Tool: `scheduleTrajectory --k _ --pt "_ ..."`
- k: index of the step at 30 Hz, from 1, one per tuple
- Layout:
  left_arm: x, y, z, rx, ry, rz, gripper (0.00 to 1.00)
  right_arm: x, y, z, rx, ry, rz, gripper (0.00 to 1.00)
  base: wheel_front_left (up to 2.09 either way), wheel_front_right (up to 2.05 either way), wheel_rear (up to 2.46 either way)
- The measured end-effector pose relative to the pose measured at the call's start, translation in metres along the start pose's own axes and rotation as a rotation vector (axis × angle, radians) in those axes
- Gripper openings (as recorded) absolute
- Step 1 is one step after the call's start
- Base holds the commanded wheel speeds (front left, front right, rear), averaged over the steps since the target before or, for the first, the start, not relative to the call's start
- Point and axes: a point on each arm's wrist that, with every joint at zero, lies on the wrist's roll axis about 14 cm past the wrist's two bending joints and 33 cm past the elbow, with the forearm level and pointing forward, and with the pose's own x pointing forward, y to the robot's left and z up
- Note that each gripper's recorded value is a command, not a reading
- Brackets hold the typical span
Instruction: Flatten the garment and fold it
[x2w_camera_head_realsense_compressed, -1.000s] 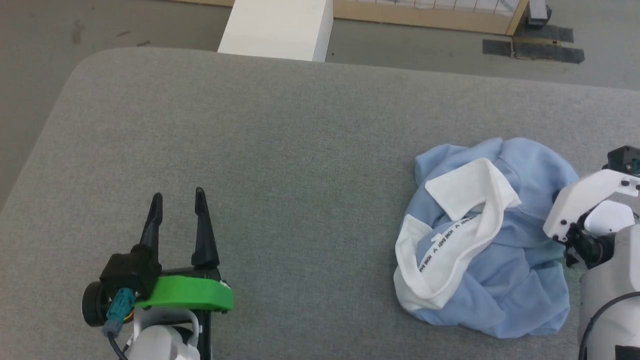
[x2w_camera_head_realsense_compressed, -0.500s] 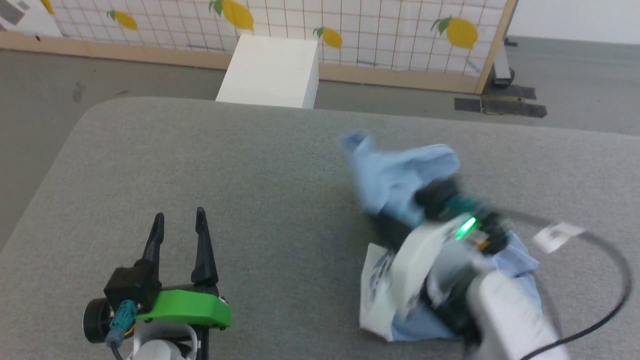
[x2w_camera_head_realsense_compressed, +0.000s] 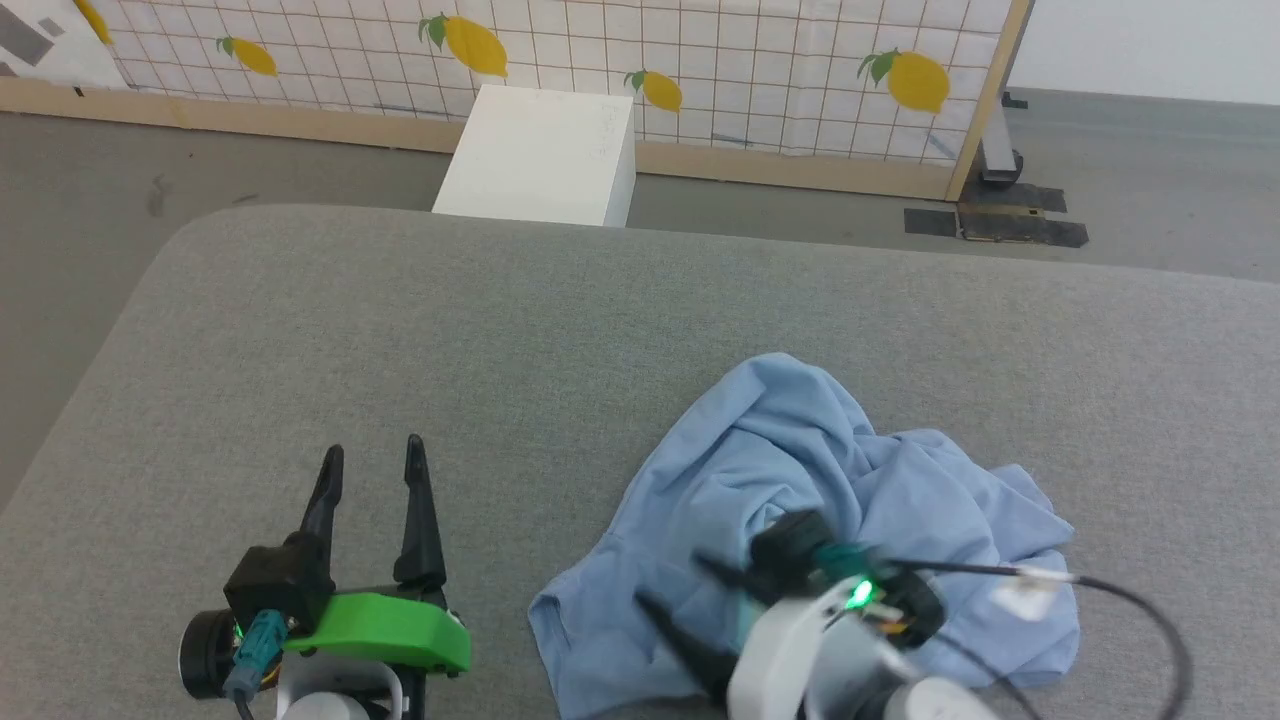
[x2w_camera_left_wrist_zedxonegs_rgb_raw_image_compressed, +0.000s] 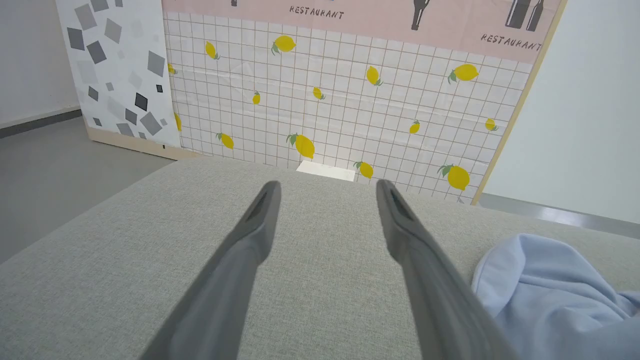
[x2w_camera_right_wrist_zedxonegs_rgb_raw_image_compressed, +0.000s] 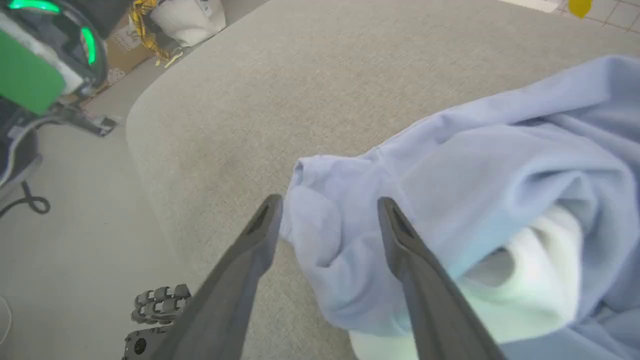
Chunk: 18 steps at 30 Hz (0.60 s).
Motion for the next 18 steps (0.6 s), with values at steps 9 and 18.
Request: scheduleTrajectory --k 9,18 --pt "-0.002 -0.02 -0.025 -0.016 0.076 -0.079 1.0 -0.069 -0.107 0.097 0.036 -0.515 -0.338 1.0 0.0 0.0 0.0" --pt "-0.038 -0.071 -0.105 -0.001 0.514 -0.353 1.0 -0.121 -0.175 0.05 0.082 -0.448 -0.62 1.0 0.0 0.0 0.0"
